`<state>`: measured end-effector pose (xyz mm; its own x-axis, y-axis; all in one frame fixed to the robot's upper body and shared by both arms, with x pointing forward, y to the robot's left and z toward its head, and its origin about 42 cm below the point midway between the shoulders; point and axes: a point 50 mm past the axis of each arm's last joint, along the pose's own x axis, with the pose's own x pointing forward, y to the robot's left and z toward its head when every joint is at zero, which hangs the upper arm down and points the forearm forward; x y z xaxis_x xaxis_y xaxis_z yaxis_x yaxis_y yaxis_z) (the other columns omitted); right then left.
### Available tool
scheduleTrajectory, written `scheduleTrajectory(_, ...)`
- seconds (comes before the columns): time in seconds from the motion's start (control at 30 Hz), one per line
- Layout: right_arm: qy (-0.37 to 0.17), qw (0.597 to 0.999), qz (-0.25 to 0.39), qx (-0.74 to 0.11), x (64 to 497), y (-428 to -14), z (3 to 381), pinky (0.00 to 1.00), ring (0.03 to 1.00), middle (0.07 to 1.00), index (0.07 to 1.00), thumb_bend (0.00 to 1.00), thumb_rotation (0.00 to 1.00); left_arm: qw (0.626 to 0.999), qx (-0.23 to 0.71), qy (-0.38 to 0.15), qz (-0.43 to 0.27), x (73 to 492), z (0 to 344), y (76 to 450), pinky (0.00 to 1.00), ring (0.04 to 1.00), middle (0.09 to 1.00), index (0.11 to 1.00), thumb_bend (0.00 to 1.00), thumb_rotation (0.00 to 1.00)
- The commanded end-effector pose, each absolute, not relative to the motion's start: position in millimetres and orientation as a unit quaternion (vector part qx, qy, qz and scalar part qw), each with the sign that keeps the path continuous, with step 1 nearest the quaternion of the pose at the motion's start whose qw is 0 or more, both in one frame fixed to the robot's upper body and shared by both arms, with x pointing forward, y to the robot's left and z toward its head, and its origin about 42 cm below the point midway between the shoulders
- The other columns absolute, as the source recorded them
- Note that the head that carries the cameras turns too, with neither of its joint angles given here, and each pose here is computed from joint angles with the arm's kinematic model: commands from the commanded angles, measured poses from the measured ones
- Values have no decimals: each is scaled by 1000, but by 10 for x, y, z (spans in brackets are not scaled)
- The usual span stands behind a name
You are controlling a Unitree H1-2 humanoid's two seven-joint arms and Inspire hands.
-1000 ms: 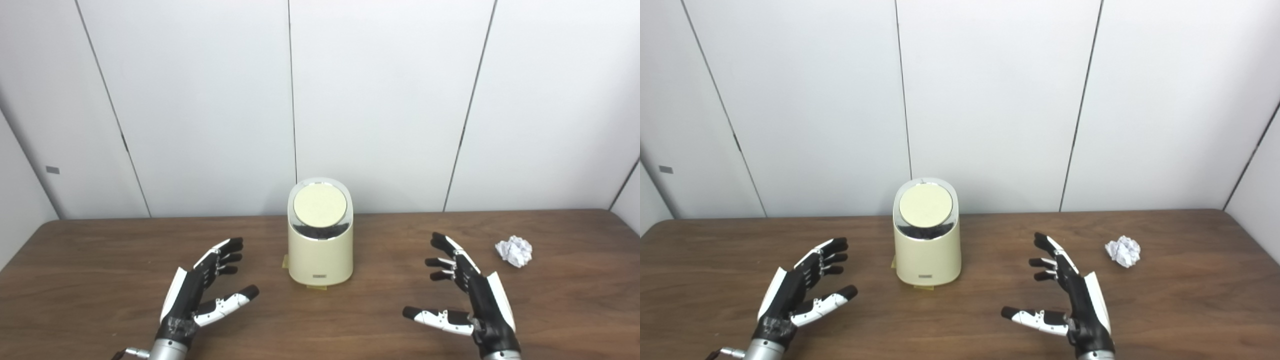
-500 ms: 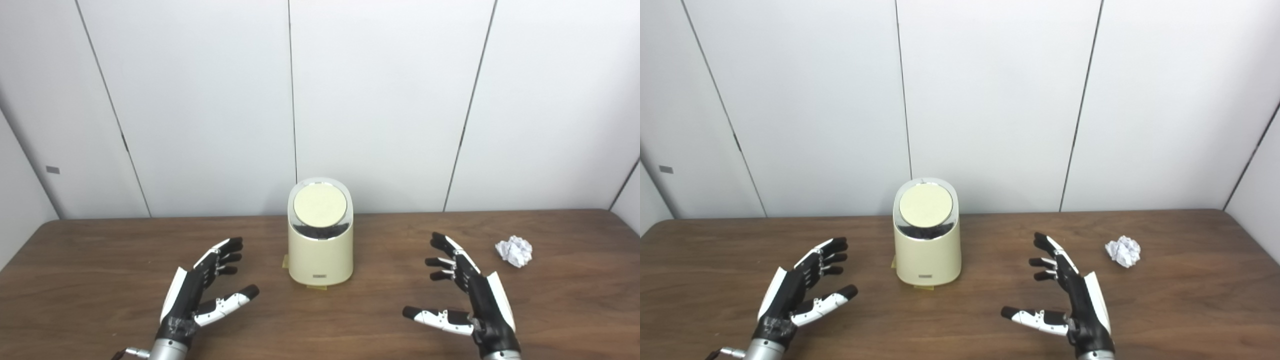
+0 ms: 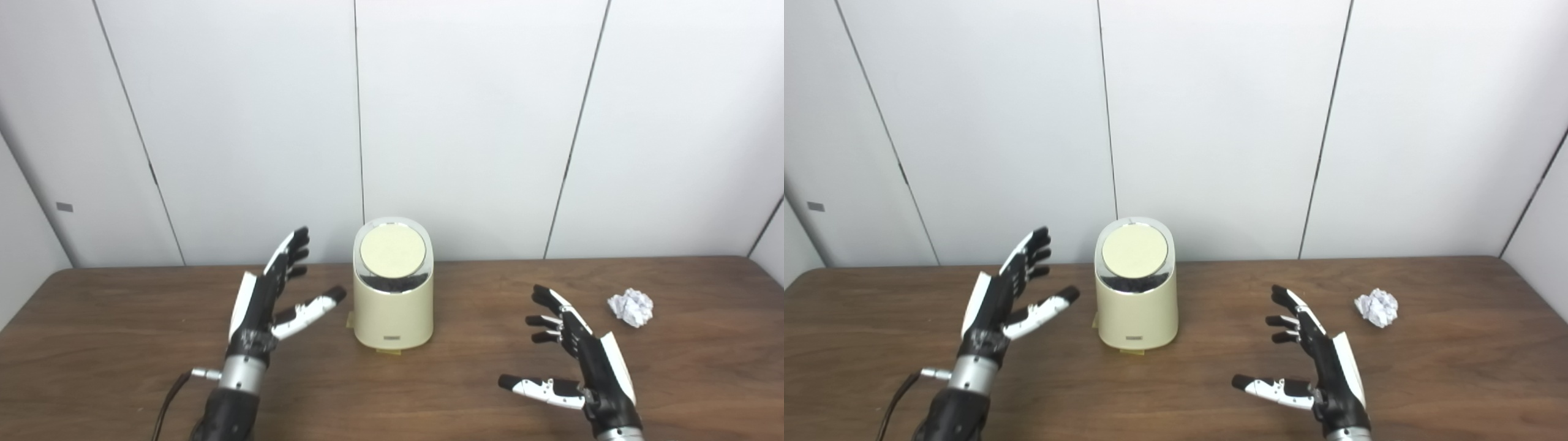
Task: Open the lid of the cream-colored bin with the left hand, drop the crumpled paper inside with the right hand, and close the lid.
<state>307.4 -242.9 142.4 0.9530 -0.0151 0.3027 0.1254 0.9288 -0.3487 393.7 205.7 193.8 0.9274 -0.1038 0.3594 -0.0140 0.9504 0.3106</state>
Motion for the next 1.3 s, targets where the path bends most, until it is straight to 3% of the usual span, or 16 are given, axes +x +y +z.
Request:
scheduleTrajectory(0.0,-193,963,-35,-186,3132,-2435,1600,629,737,865,865,788,108,961,160,-223,-17,4015,2180,1963,808,909,923,974,848,434)
scheduleTrajectory(0.23,-193,963,-33,-182,3136,-2446,1568,628,733,861,873,783,91,954,200,-224,-13,4189,2336,1800,992,997,992,999,902,479)
scheduleTrajectory(0.87,-193,962,-35,-189,3131,-2413,1584,611,726,862,871,762,111,922,328,-204,-4,4622,2818,1590,990,1000,1000,1000,958,537)
scheduleTrajectory(1.27,-193,964,-37,-179,3142,-2403,1581,617,732,863,871,772,113,878,434,-202,-16,4714,2934,1628,1000,1000,1000,1000,997,333)
